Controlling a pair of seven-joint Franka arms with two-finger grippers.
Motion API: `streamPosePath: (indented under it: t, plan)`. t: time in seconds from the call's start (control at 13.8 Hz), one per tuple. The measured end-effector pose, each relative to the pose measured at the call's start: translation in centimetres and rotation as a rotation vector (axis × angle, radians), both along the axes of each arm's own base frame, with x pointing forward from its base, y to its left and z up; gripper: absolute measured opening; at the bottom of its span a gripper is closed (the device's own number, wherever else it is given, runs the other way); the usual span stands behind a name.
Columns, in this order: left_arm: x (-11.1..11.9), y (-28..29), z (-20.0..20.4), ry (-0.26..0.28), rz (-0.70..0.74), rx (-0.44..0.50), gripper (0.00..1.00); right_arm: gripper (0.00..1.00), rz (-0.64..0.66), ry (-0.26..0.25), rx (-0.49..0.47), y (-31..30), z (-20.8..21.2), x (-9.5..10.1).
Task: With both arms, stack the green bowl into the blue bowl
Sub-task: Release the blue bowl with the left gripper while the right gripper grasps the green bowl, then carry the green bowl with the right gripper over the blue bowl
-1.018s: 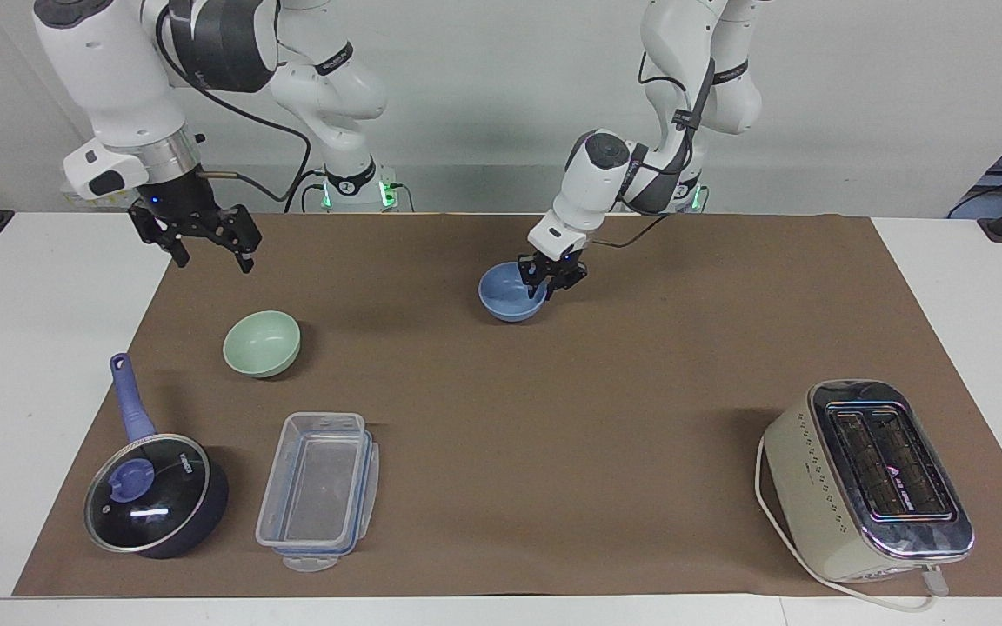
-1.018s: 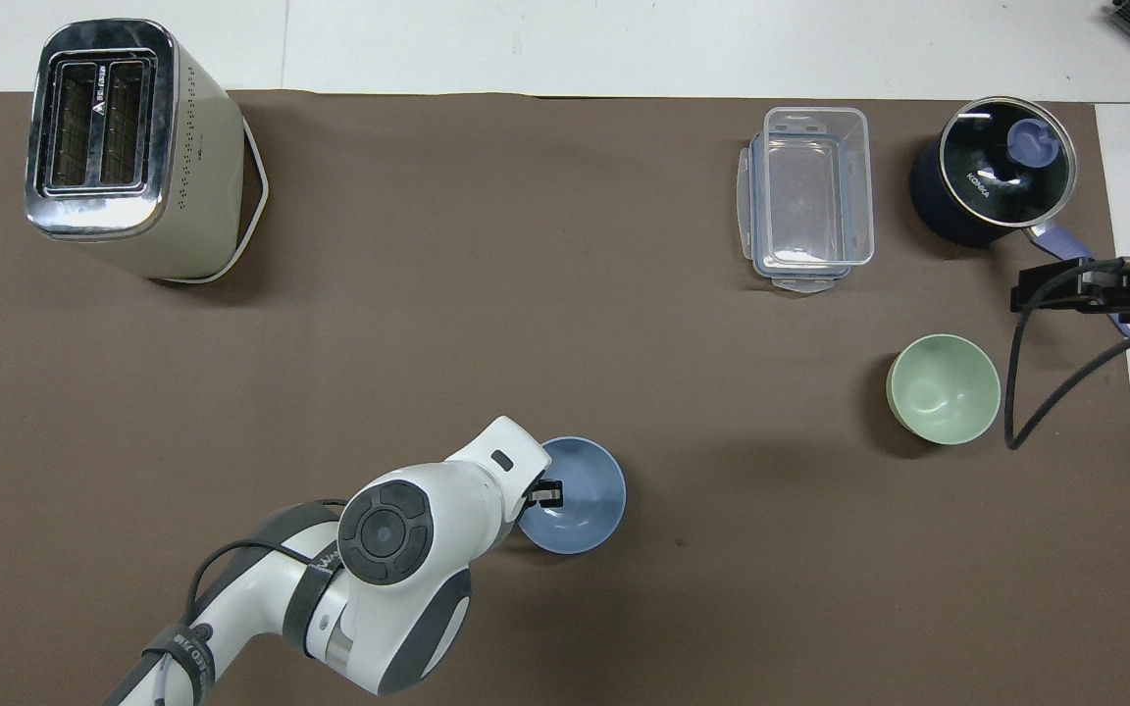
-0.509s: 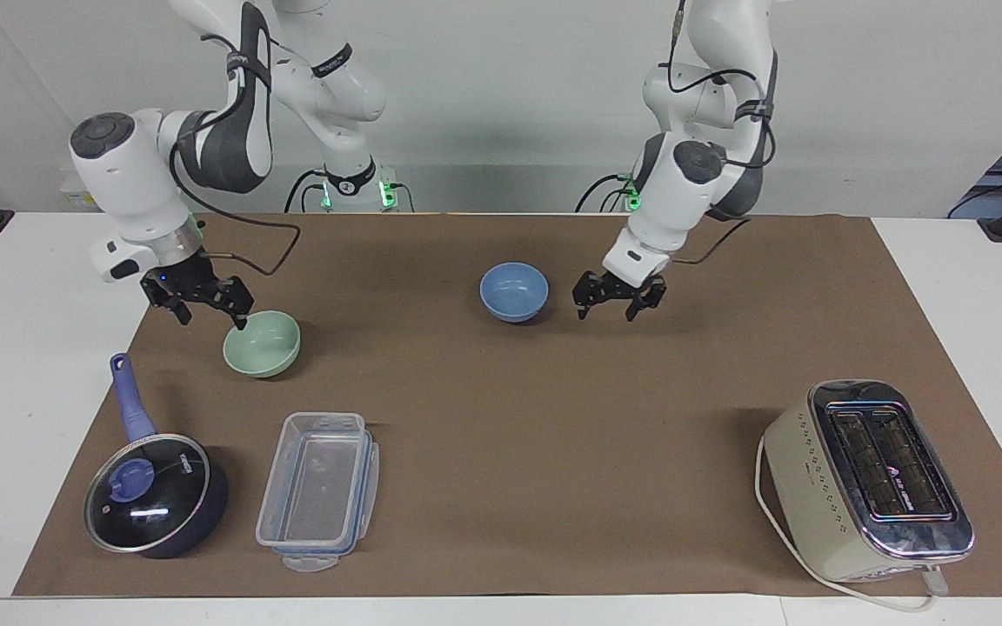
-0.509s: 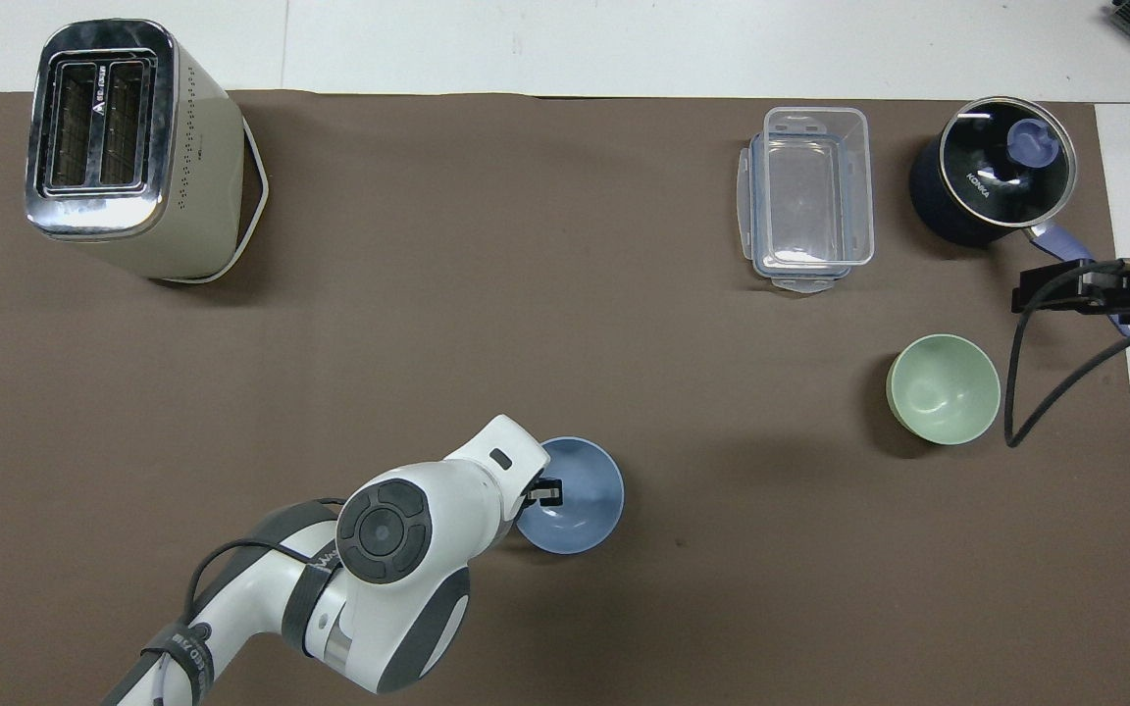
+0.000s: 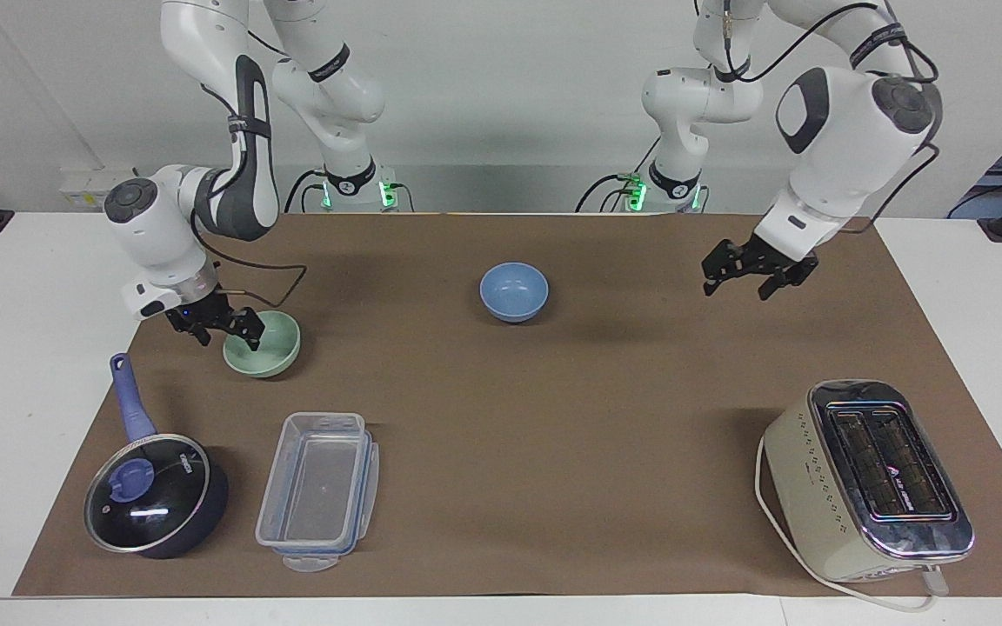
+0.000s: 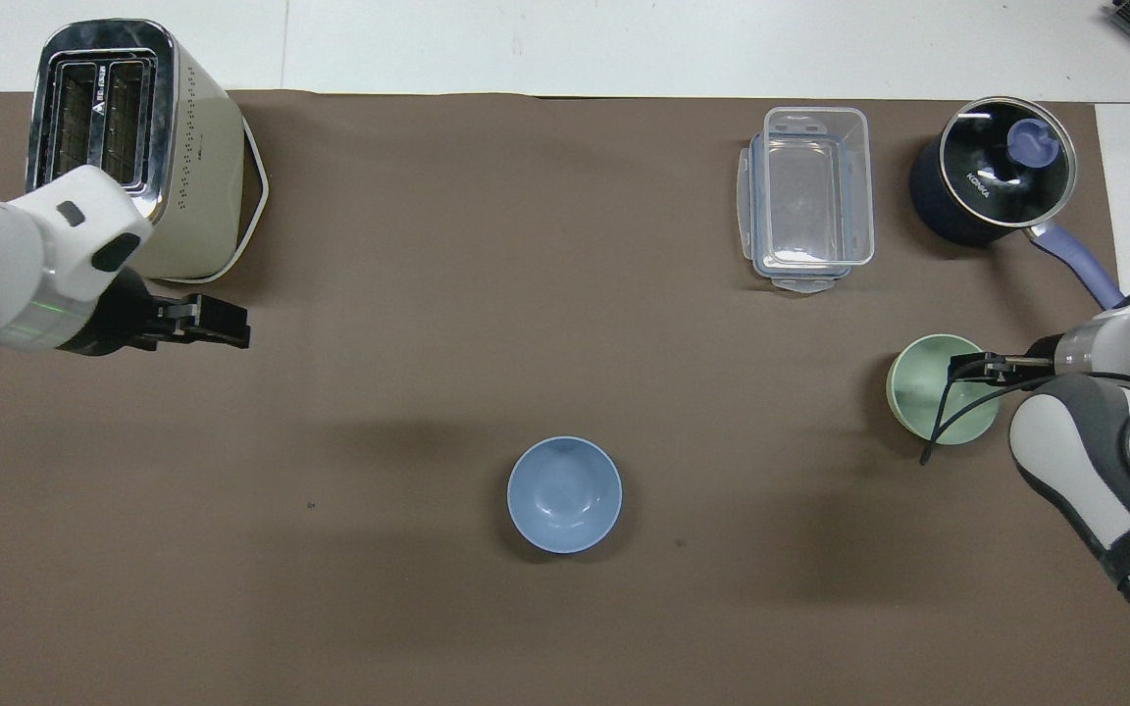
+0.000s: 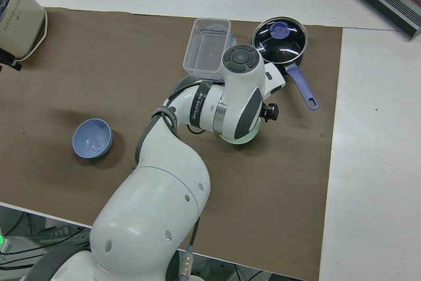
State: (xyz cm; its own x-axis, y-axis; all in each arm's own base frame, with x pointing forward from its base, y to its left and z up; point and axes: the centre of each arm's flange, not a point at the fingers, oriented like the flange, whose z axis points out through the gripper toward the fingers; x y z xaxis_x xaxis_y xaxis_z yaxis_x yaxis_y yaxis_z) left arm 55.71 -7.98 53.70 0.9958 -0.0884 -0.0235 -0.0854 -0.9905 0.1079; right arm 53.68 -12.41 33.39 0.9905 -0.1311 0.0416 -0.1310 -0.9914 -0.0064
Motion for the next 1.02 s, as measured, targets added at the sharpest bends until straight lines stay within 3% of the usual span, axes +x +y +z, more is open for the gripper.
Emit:
streamPosePath:
  t: [0.29, 0.87, 1.02]
  plan:
    - [-0.8, 1.2, 5.9, 0.026, -0.046, 0.085, 1.0, 1.0, 0.001, 0.01, 0.002, 0.1, -0.3, -0.2]
    - [-1.7, 4.1, 9.2, 0.002, 0.005, 0.088, 1.0, 0.09, 0.005, 0.033, 0.007, 0.4, -0.2, -0.5]
    - [-1.7, 4.1, 9.3, 0.001, 0.004, 0.088, 1.0, 0.04, 0.018, 0.051, 0.007, 1.1, 1.4, -0.8]
